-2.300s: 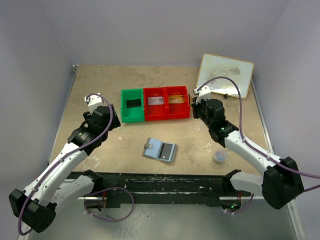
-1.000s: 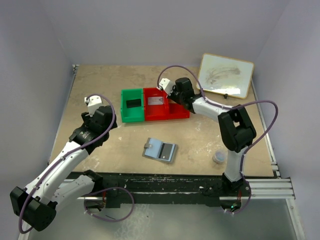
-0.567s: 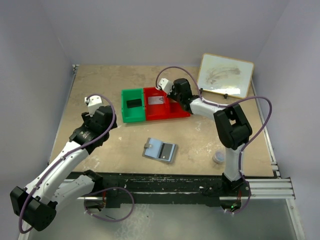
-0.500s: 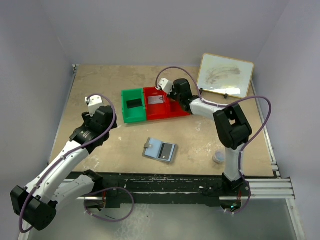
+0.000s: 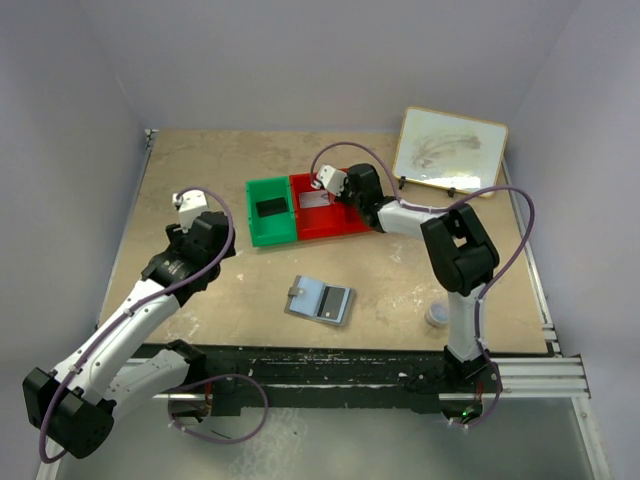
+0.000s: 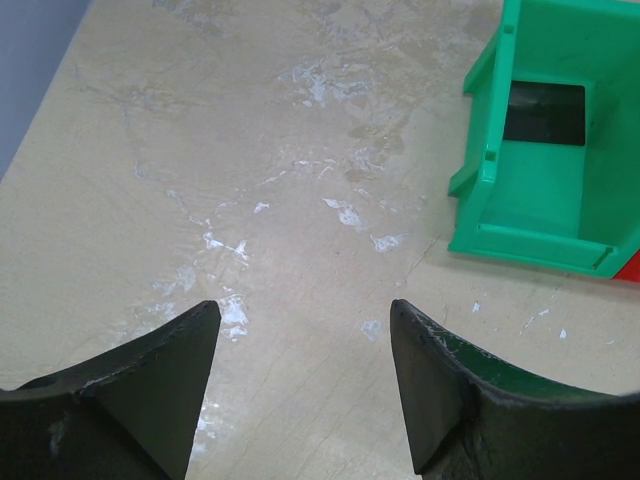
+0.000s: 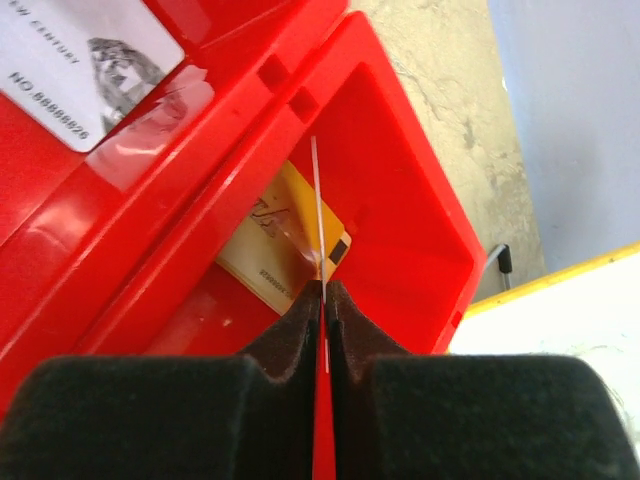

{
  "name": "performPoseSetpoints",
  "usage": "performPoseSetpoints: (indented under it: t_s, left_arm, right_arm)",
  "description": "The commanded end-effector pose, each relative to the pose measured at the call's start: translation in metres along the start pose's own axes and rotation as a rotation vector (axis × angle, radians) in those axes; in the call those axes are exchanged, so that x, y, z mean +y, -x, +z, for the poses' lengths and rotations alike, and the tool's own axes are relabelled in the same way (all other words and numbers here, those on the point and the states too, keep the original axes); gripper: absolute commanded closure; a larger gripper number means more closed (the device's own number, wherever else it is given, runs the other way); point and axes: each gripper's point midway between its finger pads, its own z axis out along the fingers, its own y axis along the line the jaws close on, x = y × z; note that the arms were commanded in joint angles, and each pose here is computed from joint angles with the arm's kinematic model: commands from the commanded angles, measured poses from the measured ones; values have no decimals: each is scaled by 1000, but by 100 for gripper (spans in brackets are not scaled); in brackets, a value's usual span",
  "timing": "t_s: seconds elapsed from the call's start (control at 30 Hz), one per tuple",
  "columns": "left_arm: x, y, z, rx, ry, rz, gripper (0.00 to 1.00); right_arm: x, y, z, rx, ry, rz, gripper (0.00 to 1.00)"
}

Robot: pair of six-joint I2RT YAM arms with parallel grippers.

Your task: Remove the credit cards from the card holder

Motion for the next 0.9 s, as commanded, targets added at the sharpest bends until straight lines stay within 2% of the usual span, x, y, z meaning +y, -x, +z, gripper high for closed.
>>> performPoseSetpoints:
  t_s: [0.0,0.2,0.37,0.87]
  left_arm:
    - [-3,14,-3,-31,-11,-1,34]
    - [-3,14,-2,-28,-7,4,34]
    - [-3,13,-1,-24,-3,9,34]
    - [-6,8,2,-3,-7,27,34]
  right_arm:
    - [7,12,1,-60,57,-41,92]
    - [14,9,3,-61,83,-69,90]
    - [18,12,1,-81,110,-88,80]
    - [27,-5,5,-33,124,-136,75]
